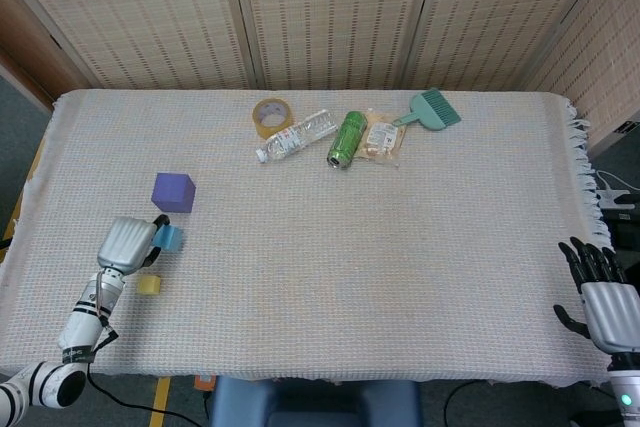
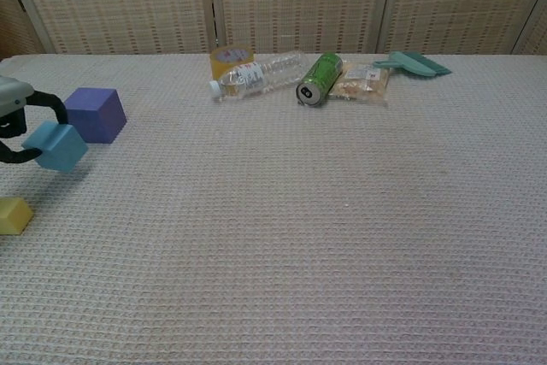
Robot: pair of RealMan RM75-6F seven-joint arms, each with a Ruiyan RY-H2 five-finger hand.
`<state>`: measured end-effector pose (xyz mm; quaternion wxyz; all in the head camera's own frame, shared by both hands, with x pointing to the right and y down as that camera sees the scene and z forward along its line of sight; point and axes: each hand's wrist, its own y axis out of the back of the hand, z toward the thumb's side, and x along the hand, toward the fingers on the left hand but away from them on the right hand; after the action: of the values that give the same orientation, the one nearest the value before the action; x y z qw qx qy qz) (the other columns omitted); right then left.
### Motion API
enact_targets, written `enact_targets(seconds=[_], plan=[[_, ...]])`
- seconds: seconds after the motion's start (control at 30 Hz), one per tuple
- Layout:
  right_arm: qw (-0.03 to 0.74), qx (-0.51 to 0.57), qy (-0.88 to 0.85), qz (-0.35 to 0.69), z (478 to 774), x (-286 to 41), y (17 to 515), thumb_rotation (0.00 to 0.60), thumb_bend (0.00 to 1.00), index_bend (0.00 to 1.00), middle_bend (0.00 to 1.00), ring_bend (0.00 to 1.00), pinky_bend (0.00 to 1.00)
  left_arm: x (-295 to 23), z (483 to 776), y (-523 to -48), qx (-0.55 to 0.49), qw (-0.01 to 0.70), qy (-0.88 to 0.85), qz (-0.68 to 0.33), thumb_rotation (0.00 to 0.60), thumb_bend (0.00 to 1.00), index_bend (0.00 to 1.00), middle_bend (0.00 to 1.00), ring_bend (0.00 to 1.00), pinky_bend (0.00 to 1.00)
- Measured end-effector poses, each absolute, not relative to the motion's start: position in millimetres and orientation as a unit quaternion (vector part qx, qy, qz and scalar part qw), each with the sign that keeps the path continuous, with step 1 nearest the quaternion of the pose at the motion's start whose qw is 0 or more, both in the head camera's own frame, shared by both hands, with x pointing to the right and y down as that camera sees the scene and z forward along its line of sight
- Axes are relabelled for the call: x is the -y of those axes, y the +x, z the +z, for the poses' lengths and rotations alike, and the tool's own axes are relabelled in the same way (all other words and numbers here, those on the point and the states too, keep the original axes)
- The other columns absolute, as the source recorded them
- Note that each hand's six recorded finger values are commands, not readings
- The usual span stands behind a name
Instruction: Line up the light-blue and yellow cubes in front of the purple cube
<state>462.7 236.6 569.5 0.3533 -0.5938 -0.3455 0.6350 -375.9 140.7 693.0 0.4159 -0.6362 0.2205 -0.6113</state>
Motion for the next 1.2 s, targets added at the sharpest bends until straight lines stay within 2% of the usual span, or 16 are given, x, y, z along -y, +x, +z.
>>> enact_targets(seconds=[0.23, 0.7, 1.2], plan=[[0.356, 0.344, -0.594, 0.634, 570.1, -236.3, 459.5, 0.600, 0.00, 0.00, 0.00, 0.00, 0.00, -134.9, 696.4, -393.3, -0.232, 0.385, -0.630, -0.634, 0.600, 0.37, 0.48, 1.00, 1.00, 1.00], [0.348, 0.344, -0.593, 0.640, 573.1, -233.6, 463.8, 0.600, 0.00, 0.00, 0.00, 0.00, 0.00, -116.7, 711.7, -358.8, -0.232, 0.364, -0.644, -0.632, 0.600, 0.37, 0.48, 1.00, 1.00, 1.00], [0.346, 0.348, -0.591, 0.640, 568.6, -234.2, 467.6, 0.600, 0.00, 0.00, 0.00, 0.00, 0.00, -110.2, 720.1, -355.7, -0.217, 0.363, -0.630, -0.651, 0.600, 0.37, 0.49, 1.00, 1.00, 1.00]])
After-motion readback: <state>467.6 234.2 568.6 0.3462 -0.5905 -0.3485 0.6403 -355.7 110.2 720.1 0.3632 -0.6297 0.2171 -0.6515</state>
